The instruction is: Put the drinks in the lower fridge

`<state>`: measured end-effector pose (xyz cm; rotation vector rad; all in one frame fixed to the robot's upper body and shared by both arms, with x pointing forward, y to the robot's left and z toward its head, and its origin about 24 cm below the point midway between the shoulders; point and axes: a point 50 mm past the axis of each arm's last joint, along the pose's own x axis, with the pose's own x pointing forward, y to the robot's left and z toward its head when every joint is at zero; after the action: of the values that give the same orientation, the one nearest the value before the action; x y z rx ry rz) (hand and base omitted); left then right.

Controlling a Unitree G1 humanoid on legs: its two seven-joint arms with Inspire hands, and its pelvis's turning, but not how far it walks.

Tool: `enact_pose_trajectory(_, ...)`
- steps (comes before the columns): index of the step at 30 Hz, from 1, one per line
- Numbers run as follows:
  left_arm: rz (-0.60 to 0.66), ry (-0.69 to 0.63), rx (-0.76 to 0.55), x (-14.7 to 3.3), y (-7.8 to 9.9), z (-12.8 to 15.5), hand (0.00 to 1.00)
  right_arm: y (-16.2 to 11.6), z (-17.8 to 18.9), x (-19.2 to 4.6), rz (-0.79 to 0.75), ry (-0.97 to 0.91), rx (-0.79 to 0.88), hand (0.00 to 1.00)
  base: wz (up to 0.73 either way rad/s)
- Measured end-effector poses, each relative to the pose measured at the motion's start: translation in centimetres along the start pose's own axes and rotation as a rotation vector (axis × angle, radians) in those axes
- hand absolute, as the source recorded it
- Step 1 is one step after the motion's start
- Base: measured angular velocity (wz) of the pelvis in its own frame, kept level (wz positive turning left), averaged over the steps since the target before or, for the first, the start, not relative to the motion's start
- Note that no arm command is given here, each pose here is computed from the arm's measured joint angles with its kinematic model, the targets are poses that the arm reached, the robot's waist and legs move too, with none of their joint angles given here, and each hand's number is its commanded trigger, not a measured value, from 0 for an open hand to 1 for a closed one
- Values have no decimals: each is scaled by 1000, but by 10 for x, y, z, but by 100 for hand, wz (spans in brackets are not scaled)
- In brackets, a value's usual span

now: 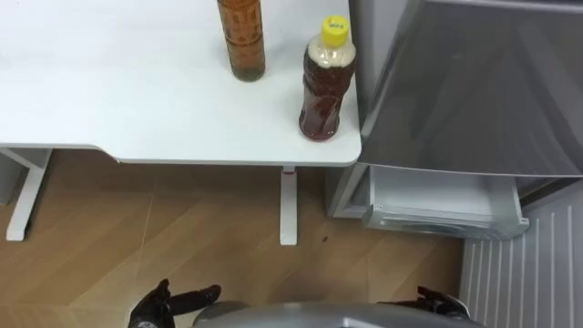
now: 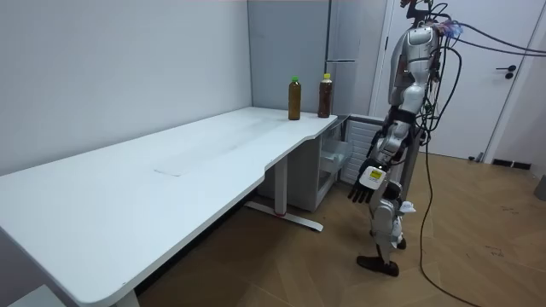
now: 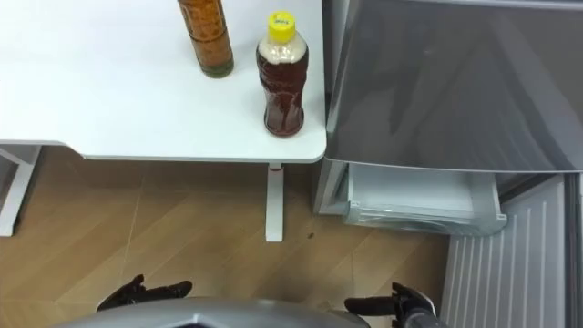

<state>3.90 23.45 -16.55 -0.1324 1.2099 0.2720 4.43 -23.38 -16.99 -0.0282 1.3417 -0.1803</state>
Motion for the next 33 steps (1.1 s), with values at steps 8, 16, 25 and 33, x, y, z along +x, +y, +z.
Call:
enact_pose_trajectory(8,36,2,-48,0,-2,-2,0,-1,2,0,-7,-5,-41,0,7)
enact_pose_trajectory(16,132,25,-135,-1,4,-8,0,-2,-1,0,-38,17,-33,0,0)
enact_pose_trajectory(25,356,-13,-421,-4,23,0,0,-4,-5,-1,-82,27,-34,0,6)
enact_pose_trajectory(33,584,-218,-653,-11,40,50,0,-8,-14,-3,-117,19,-47,0,-1)
